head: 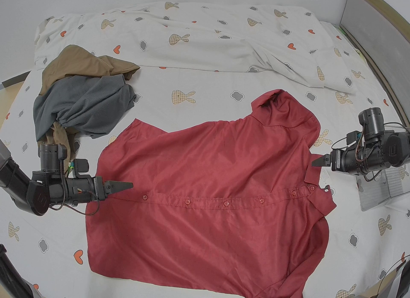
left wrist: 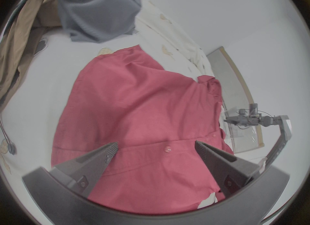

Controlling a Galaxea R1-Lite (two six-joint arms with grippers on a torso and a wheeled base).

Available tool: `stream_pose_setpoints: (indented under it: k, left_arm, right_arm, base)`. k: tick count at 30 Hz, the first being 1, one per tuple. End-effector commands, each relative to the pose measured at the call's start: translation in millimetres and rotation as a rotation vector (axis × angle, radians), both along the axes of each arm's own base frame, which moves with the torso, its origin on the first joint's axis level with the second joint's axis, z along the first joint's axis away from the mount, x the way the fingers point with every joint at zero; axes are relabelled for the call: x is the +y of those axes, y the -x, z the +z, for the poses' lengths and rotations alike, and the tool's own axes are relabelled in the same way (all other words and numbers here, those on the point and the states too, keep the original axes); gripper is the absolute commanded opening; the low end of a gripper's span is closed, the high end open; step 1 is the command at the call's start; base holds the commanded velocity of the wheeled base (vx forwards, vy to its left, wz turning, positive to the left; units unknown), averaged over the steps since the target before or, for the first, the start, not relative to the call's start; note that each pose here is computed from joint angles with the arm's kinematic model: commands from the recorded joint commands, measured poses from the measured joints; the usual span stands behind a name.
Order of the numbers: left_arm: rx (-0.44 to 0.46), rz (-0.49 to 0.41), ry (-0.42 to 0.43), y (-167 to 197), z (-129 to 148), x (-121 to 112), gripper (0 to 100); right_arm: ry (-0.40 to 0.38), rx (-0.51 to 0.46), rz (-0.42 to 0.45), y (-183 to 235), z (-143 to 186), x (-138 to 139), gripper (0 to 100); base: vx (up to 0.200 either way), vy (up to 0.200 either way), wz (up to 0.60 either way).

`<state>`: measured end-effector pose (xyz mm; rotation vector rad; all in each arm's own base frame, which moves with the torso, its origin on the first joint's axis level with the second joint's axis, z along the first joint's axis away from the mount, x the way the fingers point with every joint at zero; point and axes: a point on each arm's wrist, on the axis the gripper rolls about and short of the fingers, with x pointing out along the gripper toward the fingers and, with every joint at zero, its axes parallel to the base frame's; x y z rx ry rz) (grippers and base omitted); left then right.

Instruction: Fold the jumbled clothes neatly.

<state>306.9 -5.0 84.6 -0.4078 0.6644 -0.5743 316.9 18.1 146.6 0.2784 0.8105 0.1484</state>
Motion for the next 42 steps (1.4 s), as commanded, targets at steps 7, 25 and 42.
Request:
stream_pose_setpoints:
  k: [7, 25, 42]
  left_arm:
    - [-0.174, -0.203, 0.113, 42.5, 43.5, -7.5, 100]
    - [-0.164, -0.210, 0.114, 41.2, 39.5, -9.1, 100]
    - [-0.161, -0.210, 0.113, 40.6, 38.3, -9.1, 100]
  right_arm:
    - [-0.089, 0.003, -0.054, 2.9, -55.6, -41.6, 100]
    - [-0.257, 0.016, -0.020, 5.5, -65.0, -73.4, 100]
    - [-0.467, 0.102, 0.098, -15.7, -80.6, -47.6, 100]
  base:
    - [0.000, 0.000, 0.00]
    - [0.000, 0.000, 0.00]
    - [0.000, 0.000, 0.00]
